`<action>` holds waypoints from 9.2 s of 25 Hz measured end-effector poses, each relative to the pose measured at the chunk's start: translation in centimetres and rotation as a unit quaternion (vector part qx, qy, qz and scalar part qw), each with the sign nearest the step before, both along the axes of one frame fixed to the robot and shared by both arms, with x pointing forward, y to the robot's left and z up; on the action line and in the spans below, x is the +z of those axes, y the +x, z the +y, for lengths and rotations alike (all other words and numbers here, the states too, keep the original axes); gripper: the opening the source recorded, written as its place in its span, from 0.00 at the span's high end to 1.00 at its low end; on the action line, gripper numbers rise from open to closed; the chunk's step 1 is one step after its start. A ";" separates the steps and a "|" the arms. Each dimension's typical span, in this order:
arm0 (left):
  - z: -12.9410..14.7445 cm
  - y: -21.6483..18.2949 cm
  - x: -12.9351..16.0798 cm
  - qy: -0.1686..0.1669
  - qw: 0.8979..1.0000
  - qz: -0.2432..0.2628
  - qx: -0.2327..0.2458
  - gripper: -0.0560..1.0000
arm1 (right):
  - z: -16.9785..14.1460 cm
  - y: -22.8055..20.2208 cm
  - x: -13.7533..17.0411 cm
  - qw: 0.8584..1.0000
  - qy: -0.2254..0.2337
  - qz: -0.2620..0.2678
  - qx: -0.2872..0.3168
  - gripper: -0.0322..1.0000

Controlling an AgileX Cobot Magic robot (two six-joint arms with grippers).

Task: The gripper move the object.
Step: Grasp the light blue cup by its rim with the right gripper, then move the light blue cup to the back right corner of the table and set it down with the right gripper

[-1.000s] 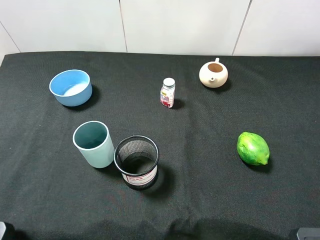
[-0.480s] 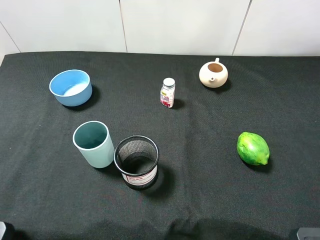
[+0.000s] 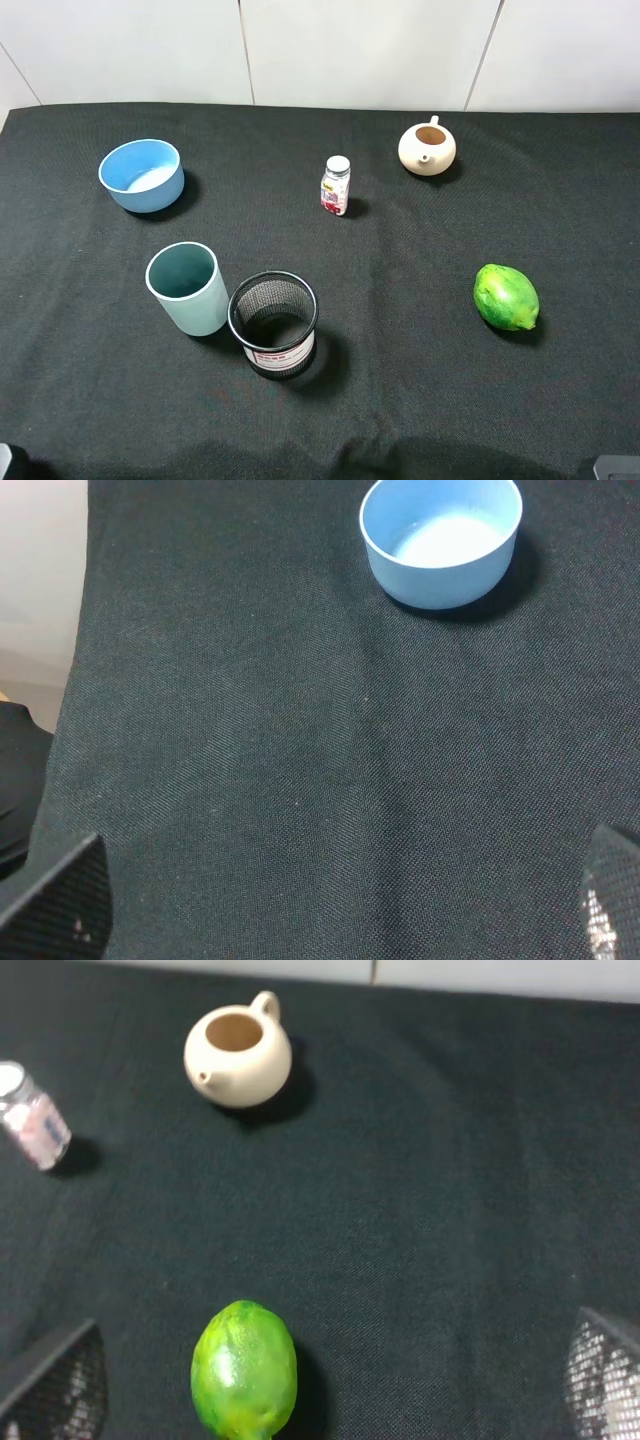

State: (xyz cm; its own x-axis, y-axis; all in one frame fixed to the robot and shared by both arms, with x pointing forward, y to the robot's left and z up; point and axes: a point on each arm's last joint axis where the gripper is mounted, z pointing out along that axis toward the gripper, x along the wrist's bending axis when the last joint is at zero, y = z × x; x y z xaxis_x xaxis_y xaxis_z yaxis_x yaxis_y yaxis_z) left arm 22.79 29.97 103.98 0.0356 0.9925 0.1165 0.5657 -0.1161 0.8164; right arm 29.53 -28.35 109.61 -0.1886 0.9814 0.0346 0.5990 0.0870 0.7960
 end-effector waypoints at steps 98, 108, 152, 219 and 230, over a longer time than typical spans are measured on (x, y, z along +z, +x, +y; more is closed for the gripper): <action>0.0 0.0 0.0 0.000 1.000 0.000 0.000 0.01 | 34.0 17.5 -10.6 0.849 -0.082 0.291 0.432 0.30; 0.0 0.0 0.0 0.000 1.000 0.000 0.000 0.01 | 34.9 18.0 -12.9 0.853 -0.065 0.301 0.421 0.30; 0.0 0.0 0.0 0.000 1.000 0.000 0.000 0.01 | 36.5 17.3 -19.4 0.871 -0.093 0.351 0.330 0.30; 0.0 0.0 0.0 0.000 1.000 0.000 0.000 0.01 | 35.6 16.4 -13.8 0.875 -0.080 0.344 0.332 0.94; 0.0 0.0 0.0 0.000 1.000 0.000 0.000 0.01 | 35.6 17.9 -9.4 0.872 -0.103 0.337 0.340 0.94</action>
